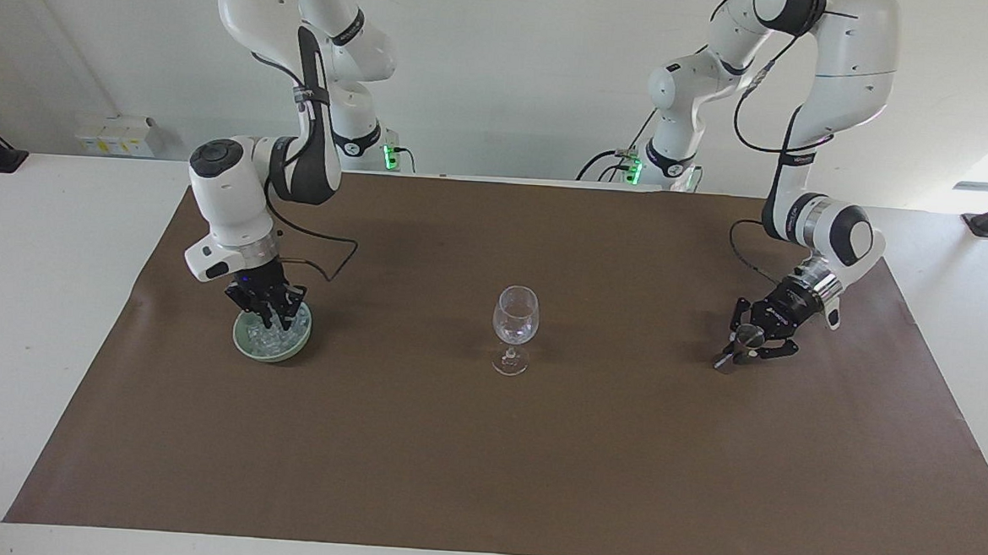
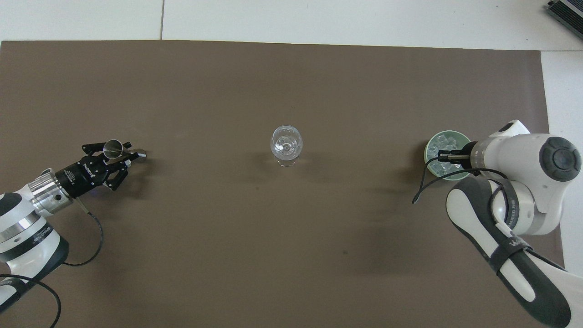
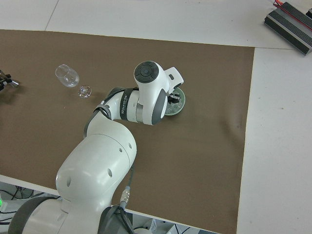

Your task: Pour wine and add ice with both arms

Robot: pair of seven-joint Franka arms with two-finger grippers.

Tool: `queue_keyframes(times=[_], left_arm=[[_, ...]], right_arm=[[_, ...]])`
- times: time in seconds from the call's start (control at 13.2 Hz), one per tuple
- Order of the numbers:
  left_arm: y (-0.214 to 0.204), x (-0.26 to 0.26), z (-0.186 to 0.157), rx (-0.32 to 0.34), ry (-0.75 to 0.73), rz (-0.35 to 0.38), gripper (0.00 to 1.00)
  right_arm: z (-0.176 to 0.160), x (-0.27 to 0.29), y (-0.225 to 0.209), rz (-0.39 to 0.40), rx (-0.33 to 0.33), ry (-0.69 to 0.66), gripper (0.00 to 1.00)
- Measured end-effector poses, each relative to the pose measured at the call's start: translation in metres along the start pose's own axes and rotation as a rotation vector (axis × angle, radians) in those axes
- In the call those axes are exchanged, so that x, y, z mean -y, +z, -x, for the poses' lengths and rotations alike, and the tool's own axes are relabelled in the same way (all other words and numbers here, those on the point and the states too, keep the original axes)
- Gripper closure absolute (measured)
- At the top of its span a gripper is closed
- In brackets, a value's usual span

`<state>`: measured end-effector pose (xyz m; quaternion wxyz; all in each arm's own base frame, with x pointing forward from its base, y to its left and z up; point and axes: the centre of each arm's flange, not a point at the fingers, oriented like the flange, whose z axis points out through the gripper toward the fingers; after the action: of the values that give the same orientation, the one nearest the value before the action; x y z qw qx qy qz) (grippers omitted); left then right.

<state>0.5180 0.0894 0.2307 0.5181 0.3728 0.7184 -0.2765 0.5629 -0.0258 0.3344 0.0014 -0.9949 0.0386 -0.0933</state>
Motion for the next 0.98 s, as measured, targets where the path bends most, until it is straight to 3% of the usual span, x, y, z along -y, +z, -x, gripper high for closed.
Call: queue_keyframes(times=[0.38,0.68,0.98], left_arm=[[-0.002,-0.005,0.004,-0.011,0.025,-0.009,0.00],[-0.015,-0.017,0.009,-0.099,0.136,-0.103,0.00],[-0.037,-0.039,0.025,-0.253,0.325,-0.250,0.00]], right_arm=[[-0.010,0.007,-0.016,-0.004,-0.036,-0.011,0.70],[-0.029,0.015,-0.049,-0.012,-0.058,-0.020,0.70],[-0.044,0.063,-0.094,-0.060,-0.100,0.056,0.70]])
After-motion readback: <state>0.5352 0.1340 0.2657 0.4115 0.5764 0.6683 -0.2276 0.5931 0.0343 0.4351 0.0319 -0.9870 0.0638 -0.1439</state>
